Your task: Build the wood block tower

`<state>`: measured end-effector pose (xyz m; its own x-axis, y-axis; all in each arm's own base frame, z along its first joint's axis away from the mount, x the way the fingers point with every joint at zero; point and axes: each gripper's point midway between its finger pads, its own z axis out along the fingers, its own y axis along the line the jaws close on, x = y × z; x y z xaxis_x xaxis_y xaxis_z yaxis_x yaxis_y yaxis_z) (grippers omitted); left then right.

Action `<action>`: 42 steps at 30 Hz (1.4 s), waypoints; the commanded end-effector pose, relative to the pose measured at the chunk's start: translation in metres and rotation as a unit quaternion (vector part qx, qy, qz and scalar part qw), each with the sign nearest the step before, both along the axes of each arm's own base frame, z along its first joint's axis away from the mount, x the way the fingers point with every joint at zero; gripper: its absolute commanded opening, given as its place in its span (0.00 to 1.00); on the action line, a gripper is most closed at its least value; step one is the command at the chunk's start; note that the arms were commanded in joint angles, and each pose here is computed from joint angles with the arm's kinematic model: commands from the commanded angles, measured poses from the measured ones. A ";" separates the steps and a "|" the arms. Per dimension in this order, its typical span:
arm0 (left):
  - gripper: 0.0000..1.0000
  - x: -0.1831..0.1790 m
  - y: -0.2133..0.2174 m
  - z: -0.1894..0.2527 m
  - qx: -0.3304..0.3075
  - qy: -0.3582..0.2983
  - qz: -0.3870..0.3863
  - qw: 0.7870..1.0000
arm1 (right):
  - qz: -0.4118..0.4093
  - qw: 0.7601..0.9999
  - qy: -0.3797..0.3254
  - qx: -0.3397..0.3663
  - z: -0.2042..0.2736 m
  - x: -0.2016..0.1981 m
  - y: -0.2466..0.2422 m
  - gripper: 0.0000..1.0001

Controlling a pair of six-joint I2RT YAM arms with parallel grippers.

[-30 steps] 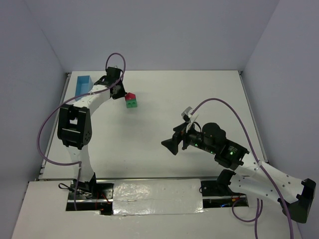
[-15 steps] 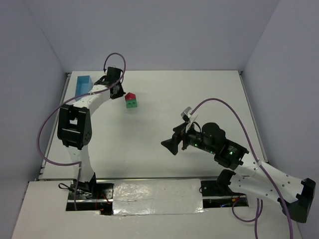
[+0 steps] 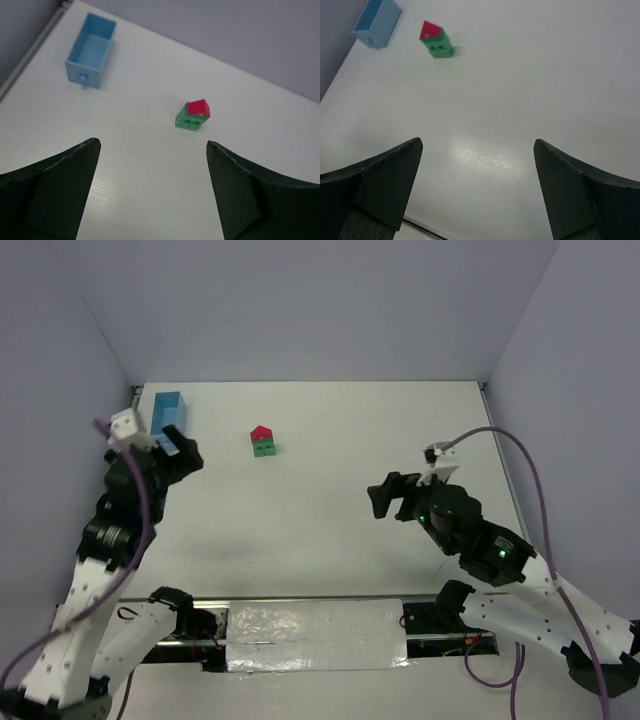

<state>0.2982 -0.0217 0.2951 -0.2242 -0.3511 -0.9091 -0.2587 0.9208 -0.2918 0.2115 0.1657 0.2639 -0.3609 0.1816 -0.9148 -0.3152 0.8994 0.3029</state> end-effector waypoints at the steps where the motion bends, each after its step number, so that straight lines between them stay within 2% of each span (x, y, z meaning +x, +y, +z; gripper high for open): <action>1: 1.00 -0.045 0.026 -0.006 0.041 -0.006 0.022 0.999 | -0.136 0.990 -0.003 0.024 0.034 -0.007 -0.067 1.00; 2: 1.00 -0.062 0.037 0.001 0.058 -0.016 0.033 0.998 | -0.156 0.988 0.003 0.004 0.031 -0.012 -0.081 1.00; 5: 1.00 -0.085 0.051 0.007 0.082 -0.034 0.046 0.995 | -0.176 0.984 -0.006 0.006 0.041 -0.021 -0.102 1.00; 11: 0.99 -0.100 0.053 -0.007 0.080 -0.080 0.038 0.993 | -0.177 0.984 -0.032 0.016 0.042 -0.029 -0.117 1.00; 16: 1.00 -0.103 0.051 -0.020 0.071 -0.084 0.035 0.993 | -0.168 0.985 -0.026 0.017 0.019 -0.025 -0.108 1.00; 23: 1.00 -0.101 0.052 -0.036 0.075 -0.054 0.038 0.995 | -0.180 0.984 0.001 0.005 0.006 -0.019 -0.100 1.00; 42: 0.99 -0.100 0.052 -0.039 0.076 -0.050 0.040 0.995 | -0.183 0.983 0.000 0.013 0.000 -0.010 -0.089 1.00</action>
